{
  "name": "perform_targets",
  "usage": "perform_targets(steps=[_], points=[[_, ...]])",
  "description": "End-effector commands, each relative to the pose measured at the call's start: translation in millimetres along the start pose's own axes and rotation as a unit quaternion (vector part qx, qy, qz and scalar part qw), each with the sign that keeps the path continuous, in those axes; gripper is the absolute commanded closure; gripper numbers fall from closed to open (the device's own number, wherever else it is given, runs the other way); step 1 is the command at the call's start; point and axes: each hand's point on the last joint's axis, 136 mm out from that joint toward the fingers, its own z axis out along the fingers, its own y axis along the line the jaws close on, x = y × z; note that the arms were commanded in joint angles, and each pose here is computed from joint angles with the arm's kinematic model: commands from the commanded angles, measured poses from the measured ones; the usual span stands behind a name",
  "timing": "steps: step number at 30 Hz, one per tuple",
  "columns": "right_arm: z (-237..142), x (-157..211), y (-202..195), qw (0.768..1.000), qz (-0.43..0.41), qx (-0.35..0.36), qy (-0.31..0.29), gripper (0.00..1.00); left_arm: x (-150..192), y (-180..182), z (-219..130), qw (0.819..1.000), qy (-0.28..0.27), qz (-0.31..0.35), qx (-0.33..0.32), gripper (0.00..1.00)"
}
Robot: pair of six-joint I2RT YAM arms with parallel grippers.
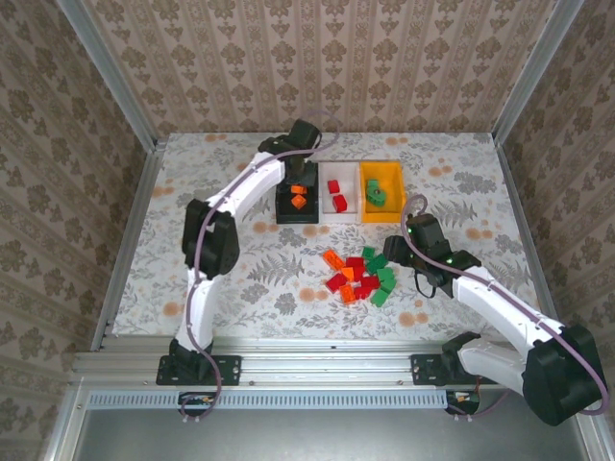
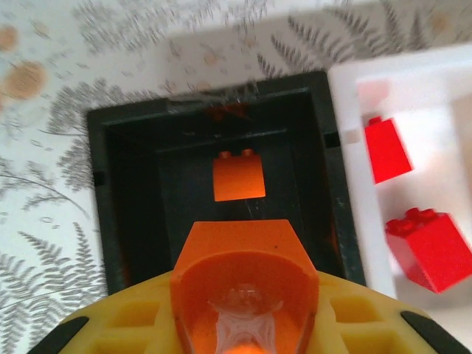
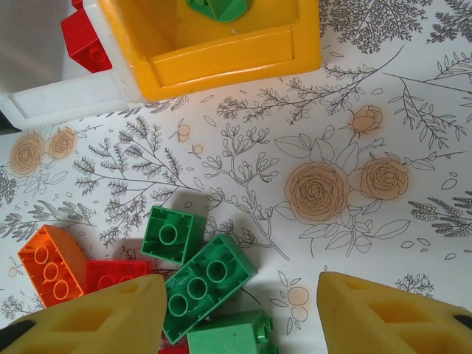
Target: Sort the legos into containers by color
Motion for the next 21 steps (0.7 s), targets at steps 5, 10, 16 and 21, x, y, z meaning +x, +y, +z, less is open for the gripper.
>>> perform_targets(steps=[5, 10, 16, 21], points=[[2.8, 2.5, 2.8, 1.0, -0.004, -0.003, 0.008, 0.42, 2.2, 9.1, 4.6, 0.999, 0.031, -0.003, 0.007, 0.65], [3.6, 1.6, 2.7, 1.0, -0.009, 0.001, 0.011, 0.4, 3.2, 1.7, 5.0, 0.999, 0.034, -0.001, 0.029, 0.55], [6.1, 2.3, 9.5, 1.0, -0.006, -0.011, 0.019, 0.39, -1.1, 4.4, -14.8, 0.999, 0.025, 0.009, 0.03, 0.35], [19.2, 8.8, 18.6, 0.999, -0.018, -0.003, 0.044, 0.38, -4.1, -0.7, -58.7, 0.998, 0.013, 0.0, 0.067, 0.32]])
